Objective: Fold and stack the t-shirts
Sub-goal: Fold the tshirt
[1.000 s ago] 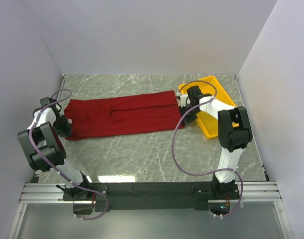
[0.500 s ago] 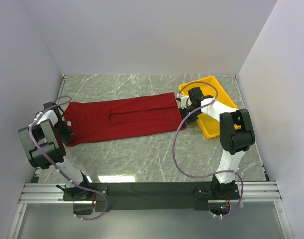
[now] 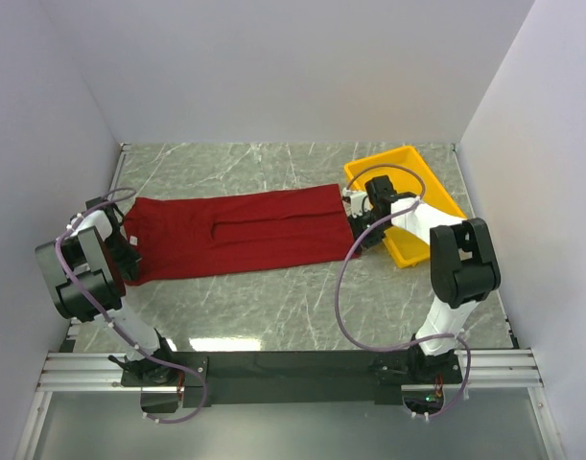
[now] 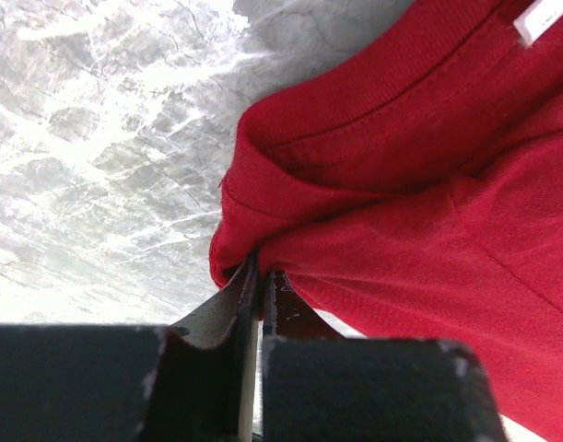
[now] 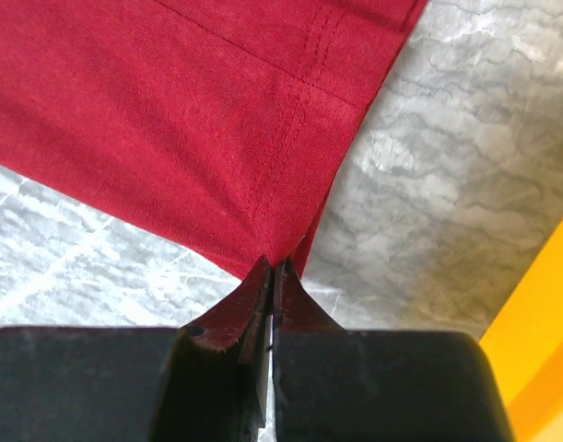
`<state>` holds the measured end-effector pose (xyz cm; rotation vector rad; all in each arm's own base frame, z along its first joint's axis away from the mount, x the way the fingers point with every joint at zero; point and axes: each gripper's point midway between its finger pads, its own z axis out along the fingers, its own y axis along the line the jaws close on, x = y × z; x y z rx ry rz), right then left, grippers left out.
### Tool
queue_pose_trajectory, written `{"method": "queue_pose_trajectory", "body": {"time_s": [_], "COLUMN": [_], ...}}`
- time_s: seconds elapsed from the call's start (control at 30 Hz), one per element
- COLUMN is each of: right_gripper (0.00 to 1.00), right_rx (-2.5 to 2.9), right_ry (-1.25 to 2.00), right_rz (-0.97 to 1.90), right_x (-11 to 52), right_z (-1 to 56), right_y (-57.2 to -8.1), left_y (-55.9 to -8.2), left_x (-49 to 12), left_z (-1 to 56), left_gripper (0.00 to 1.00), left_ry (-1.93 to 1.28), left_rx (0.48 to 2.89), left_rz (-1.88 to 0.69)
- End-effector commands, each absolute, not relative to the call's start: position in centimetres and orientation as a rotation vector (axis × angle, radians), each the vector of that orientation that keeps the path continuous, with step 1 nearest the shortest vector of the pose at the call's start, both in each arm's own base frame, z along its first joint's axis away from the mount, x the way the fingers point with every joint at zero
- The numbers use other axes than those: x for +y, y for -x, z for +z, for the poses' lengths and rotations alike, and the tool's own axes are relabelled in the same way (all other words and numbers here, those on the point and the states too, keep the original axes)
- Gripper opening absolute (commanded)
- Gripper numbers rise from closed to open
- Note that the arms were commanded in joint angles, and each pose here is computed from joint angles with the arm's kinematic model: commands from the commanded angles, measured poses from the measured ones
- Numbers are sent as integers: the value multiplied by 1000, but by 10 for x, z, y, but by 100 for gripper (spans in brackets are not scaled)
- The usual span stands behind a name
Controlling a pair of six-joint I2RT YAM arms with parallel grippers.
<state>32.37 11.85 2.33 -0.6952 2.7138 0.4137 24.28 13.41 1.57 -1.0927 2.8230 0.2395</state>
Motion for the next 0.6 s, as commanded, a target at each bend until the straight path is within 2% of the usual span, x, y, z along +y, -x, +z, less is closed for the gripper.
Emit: {"method": "queue_pose_trajectory", "body": {"time_s": [0.0, 0.1, 0.23, 0.27, 0.33, 0.57], "right_gripper": [0, 2, 20, 28, 33, 47], "right_rx": [2644, 2649, 2627, 2620, 2615, 2574], "right_ry": [718, 736, 739, 741, 740, 740], "right_rz": [306, 335, 359, 361, 358, 328], "right_x": [105, 108, 112, 112, 113, 112], "right_z": [41, 39, 44, 46, 48, 57], "right_y": [-332, -328, -329, -329, -331, -339], "left_y": [-238, -237, -242, -247, -253, -282], "left_x": [150, 149, 152, 155, 160, 166], "left_z": [29, 27, 40, 48, 66, 119], "left_gripper": [5, 18, 36, 38, 45, 56], "left_ry": [1102, 1113, 1119, 1113, 1106, 1043], "left_rx": [2787, 2795, 2755, 2728, 2675, 2520], "left_rz": [358, 355, 363, 364, 386, 320]}}
